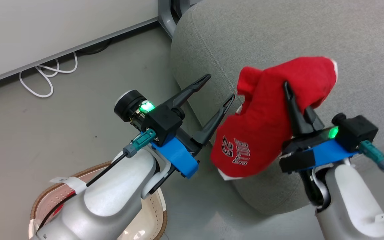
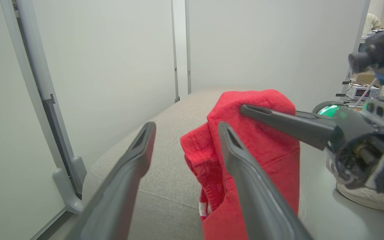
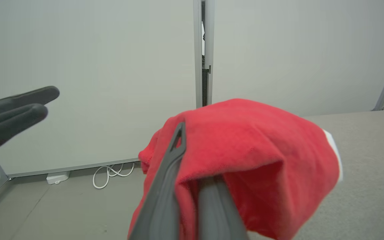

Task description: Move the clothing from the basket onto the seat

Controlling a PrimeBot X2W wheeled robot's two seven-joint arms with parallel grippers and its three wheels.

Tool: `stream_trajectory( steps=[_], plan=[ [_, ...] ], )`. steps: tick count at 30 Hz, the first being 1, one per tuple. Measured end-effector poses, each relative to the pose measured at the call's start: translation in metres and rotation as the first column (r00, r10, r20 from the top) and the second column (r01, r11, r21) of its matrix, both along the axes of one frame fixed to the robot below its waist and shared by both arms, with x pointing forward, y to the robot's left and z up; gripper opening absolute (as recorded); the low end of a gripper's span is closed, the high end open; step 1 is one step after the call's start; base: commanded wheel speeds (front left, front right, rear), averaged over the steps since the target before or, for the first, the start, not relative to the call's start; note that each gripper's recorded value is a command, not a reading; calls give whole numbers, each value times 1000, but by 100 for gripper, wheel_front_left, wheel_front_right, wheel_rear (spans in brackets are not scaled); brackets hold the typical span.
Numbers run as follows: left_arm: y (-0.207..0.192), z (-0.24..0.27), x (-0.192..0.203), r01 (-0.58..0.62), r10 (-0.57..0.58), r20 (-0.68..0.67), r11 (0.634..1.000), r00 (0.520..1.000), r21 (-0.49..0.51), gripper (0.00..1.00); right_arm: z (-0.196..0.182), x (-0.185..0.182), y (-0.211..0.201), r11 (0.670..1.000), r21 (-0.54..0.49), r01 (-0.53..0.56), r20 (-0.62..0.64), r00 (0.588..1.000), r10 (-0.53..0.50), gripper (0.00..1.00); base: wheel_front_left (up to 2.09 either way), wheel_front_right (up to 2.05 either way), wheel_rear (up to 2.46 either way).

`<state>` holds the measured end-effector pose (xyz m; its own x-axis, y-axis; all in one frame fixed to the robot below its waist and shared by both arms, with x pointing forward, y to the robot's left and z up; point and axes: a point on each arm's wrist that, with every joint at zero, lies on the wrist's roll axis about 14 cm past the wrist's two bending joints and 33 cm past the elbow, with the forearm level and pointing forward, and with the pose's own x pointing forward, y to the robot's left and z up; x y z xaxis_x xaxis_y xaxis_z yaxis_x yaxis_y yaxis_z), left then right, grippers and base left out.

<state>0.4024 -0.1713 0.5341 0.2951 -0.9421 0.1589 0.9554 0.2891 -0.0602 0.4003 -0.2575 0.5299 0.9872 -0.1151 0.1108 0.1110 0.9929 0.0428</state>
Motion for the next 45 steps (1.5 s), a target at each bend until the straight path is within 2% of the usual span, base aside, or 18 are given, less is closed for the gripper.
stream_trajectory(
  steps=[11,19,23,28,31,34,38,42,45],
  plan=[
    [10,-15,40,-31,32,25,999,999,-11,100,75,63,-50,985,-135,103,202,976,-74,0,0,0,0],
    [19,-49,73,-41,41,22,999,999,-10,100,118,109,-99,939,-252,233,332,933,-142,0,0,0,0],
    [25,-76,89,-53,53,-1,999,999,4,100,119,129,-127,911,-289,295,348,919,-187,0,0,0,0],
    [35,-119,100,-72,74,-63,997,995,35,100,98,148,-159,882,-316,349,315,916,-250,0,0,0,0],
    [39,-140,104,-77,81,-91,996,993,49,100,66,159,-174,876,-323,359,243,926,-290,0,0,0,0],
    [43,-156,105,-83,89,-116,995,989,57,100,12,168,-180,887,-313,340,119,941,-318,0,0,0,0],
    [48,-168,105,-89,98,-134,994,986,69,100,-47,167,-179,908,-254,332,-15,938,-347,0,0,0,0],
    [50,-166,106,-99,107,-130,993,986,68,100,-103,152,-173,921,-213,326,-158,919,-361,0,0,0,0],
    [52,-164,108,-106,114,-124,992,986,69,100,-127,139,-172,923,-189,336,-224,900,-374,0,0,0,0]
  ],
)
